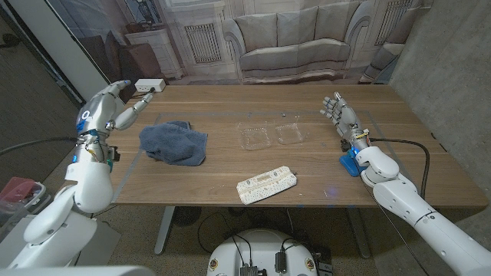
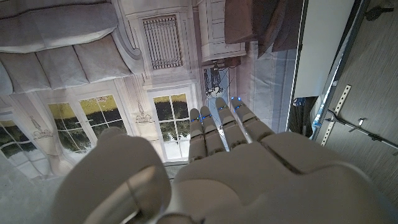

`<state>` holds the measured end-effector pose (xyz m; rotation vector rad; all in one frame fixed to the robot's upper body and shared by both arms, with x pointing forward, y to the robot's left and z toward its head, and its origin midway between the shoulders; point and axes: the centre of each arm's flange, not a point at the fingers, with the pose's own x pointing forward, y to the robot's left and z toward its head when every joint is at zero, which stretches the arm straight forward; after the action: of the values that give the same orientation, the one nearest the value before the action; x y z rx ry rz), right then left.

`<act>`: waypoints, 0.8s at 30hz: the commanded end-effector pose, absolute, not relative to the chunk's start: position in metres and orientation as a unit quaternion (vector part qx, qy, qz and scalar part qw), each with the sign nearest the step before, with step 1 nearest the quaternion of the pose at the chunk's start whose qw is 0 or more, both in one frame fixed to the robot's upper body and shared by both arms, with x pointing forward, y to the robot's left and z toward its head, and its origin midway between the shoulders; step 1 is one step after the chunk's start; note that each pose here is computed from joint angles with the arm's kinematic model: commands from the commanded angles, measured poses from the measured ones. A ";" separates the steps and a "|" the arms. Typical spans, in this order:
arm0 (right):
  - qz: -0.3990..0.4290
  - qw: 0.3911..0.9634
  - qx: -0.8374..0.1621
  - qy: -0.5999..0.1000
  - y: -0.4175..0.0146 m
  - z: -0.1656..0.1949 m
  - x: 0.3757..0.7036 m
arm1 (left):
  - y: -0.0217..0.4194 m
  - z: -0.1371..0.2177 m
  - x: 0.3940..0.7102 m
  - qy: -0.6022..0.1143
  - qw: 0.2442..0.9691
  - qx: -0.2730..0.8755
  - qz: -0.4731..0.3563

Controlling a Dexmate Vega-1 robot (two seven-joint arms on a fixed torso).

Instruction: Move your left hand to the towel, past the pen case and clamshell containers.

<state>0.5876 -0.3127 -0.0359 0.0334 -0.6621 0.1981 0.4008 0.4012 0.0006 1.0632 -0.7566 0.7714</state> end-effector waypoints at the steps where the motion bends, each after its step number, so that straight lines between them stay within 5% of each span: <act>1: 0.096 0.940 0.015 -0.328 -0.330 -0.033 0.579 | 0.384 0.009 0.406 -0.305 0.703 0.525 0.371; 24: 0.090 0.941 0.021 -0.325 -0.347 -0.036 0.573 | 0.373 0.012 0.427 -0.266 0.674 0.565 0.395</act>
<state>0.5724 -0.3439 -0.0332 0.0355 -0.6666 0.1812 0.4210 0.3760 0.0122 1.2368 -0.6111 0.8629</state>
